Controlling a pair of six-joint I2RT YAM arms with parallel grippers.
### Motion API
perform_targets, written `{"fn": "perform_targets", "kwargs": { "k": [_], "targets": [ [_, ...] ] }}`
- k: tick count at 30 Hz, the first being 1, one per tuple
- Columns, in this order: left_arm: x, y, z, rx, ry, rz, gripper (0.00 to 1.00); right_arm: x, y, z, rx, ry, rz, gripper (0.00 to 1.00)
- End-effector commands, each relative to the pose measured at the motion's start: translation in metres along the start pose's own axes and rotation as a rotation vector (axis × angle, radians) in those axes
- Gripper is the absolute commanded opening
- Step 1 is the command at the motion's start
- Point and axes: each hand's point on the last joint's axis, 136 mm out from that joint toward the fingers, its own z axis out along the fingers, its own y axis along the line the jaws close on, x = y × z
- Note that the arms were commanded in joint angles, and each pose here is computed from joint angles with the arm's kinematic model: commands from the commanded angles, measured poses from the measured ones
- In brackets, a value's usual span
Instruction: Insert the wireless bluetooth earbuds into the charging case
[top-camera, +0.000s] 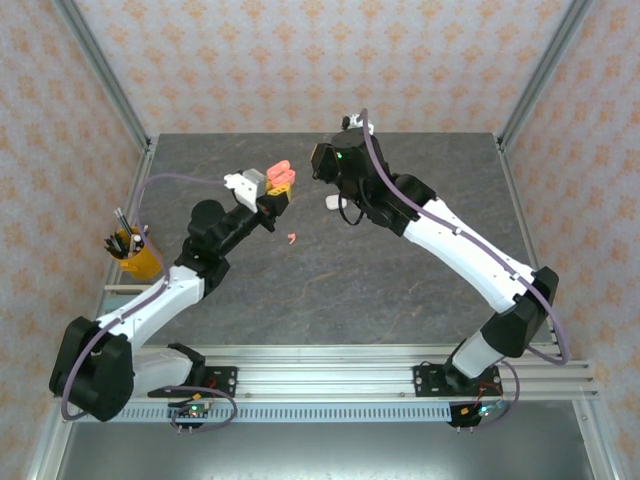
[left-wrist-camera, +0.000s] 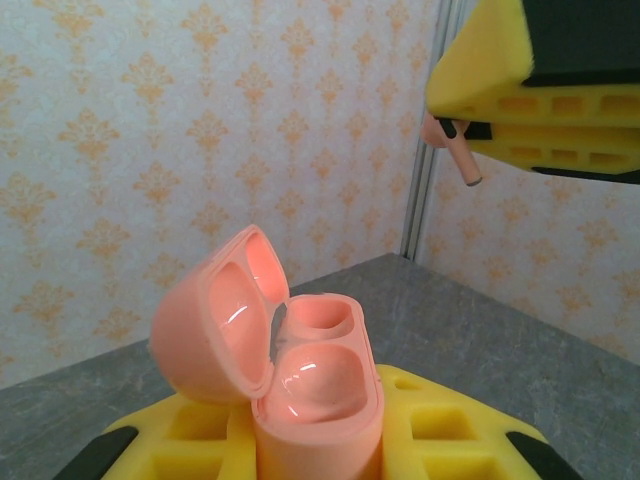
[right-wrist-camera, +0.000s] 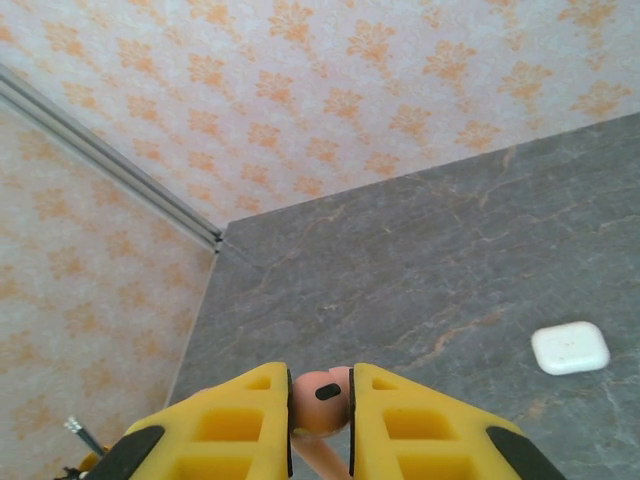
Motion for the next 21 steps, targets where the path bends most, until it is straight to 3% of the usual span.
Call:
{"fn": "perform_targets", "kwargs": {
  "k": [1,13,21],
  "targets": [
    [-0.04,-0.004,0.011,-0.016,-0.122,0.083,0.0,-0.02,0.018,-0.019,-0.105,-0.061,0.053,0.18],
    [-0.052,-0.012,0.045,-0.171,-0.148,0.176,0.0,-0.036,0.03,-0.035,-0.222,-0.149,0.119,0.18],
    [-0.067,-0.009,0.048,-0.29,-0.211,0.13,0.0,-0.042,0.032,-0.034,-0.237,-0.193,0.145,0.18]
  ]
}}
